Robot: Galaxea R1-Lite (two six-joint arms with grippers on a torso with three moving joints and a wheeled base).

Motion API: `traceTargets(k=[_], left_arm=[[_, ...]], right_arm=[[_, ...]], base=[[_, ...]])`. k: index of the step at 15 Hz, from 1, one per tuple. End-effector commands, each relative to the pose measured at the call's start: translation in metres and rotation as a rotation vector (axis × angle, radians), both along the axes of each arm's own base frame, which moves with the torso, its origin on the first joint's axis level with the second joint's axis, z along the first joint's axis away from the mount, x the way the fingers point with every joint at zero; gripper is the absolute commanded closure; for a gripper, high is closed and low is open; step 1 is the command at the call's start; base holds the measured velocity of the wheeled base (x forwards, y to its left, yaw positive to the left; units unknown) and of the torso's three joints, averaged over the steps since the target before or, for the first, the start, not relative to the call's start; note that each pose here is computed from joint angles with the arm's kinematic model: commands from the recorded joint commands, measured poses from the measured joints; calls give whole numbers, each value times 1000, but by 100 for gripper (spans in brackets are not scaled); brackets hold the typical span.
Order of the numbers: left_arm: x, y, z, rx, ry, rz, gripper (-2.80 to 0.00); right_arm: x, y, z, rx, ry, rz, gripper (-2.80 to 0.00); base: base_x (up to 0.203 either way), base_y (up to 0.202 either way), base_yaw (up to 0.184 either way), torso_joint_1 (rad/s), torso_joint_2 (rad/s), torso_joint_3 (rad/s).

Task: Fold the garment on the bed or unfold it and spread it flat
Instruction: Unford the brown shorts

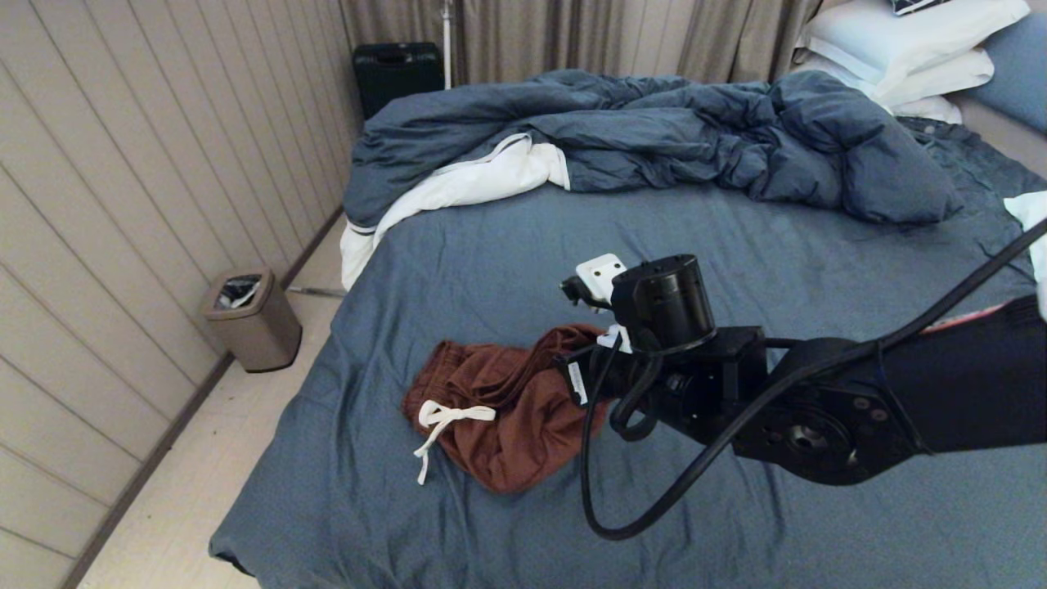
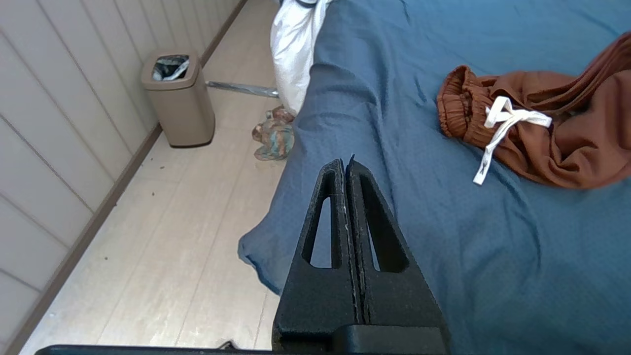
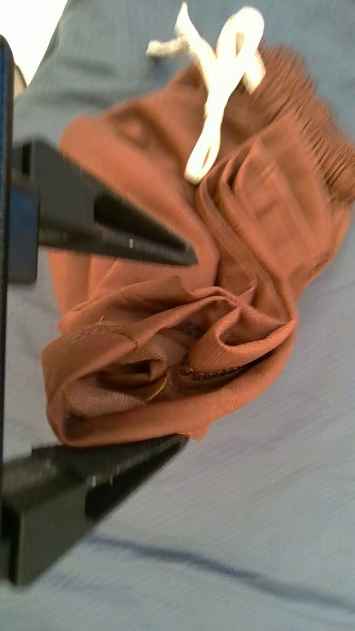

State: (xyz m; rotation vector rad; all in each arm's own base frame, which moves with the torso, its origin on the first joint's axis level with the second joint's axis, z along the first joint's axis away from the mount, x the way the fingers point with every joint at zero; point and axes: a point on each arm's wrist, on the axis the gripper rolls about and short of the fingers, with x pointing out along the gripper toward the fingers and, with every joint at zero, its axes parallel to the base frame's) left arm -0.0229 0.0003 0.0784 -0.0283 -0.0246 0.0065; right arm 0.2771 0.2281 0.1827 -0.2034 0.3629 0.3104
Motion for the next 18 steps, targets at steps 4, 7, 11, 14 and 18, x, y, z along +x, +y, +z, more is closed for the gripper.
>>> traceTargets(k=[4,7,11,14,18], left_arm=[[0,0,0,-1,1,-1,0],[0,0,-1,-1,3,0,0],[0,0,0,-1,-2,1,0],[0,0,0,-1,-2,0,0],[0,0,0,-1,0,0,0]], right_arm=[[3,0,-6,-9,12,-7,-280],[9,-10,-27,-47,72,-33,-280],[26,-11,-42,-15,79,-24,-280],[39,4,-48,3,43,-4,-280],[30,25,-56,-17,50,72,-280]], base=[[0,0,0,0,0,0],[0,0,0,0,0,0],[0,0,0,0,0,0],[0,0,0,0,0,0],[0,0,0,0,0,0]])
